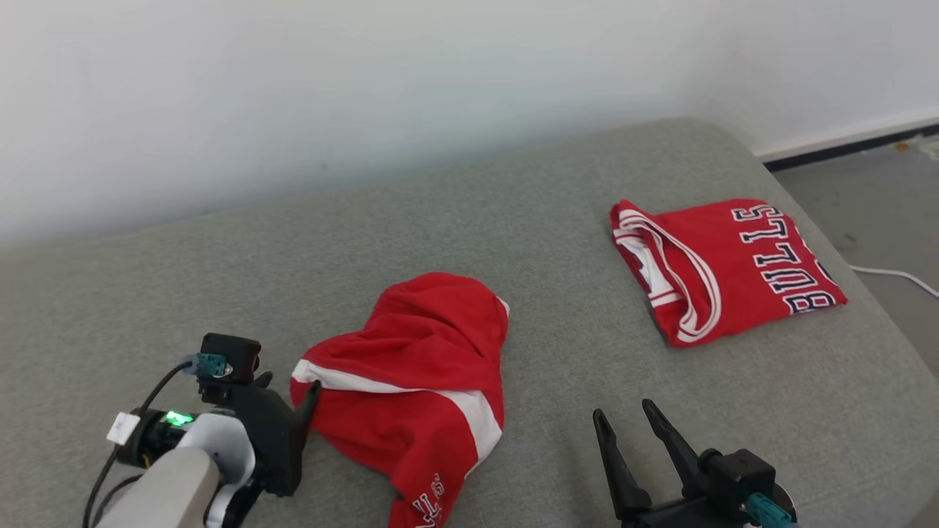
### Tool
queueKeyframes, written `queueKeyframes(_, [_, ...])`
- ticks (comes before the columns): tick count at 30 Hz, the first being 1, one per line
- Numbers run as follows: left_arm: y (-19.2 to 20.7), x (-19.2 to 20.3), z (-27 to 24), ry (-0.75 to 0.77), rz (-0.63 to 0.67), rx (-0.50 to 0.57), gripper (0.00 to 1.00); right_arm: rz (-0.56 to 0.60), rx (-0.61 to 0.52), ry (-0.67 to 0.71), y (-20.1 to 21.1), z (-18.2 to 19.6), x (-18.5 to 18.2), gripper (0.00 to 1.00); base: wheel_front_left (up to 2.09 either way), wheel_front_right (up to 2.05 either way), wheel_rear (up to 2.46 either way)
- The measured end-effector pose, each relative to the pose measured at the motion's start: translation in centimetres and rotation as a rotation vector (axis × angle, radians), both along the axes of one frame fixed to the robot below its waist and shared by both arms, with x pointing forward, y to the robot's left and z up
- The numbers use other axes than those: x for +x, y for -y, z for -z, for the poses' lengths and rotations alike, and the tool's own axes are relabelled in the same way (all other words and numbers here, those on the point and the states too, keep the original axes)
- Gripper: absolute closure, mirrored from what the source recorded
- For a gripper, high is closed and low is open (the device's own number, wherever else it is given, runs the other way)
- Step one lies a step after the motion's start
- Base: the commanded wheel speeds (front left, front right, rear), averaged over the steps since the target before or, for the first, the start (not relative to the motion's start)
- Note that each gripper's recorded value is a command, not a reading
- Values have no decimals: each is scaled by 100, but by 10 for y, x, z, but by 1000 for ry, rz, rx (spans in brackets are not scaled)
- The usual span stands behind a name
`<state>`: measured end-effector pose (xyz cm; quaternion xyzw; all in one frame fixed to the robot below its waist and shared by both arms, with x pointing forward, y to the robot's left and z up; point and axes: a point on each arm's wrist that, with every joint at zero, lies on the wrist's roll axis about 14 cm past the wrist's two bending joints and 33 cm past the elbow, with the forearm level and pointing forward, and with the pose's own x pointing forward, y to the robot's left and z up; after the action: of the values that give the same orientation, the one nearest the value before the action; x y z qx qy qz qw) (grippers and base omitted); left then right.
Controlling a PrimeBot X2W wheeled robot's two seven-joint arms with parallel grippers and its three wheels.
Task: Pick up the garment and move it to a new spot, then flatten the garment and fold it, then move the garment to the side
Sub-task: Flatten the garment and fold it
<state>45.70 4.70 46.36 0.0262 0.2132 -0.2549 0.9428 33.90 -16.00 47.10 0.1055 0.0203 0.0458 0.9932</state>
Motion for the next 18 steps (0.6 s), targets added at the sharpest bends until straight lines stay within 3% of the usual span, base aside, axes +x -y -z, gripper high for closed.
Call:
queueKeyframes(12, [10,14,39,-139,35,82,3,54,-6,-47,17,13,0,0,0,0,0])
queueKeyframes(13, [8,15,43,-149,30,97,31,54,-7,-47,17,13,1,0,0,0,0])
queueKeyframes(14, [7,16,43,-153,25,97,95,53,-8,-47,17,13,2,0,0,0,0])
queueKeyframes(15, [10,17,41,-155,22,73,100,52,-9,-45,17,13,3,0,0,0,0])
queueKeyframes(18, [24,17,31,-145,24,-12,100,47,-8,-45,16,13,4,0,0,0,0])
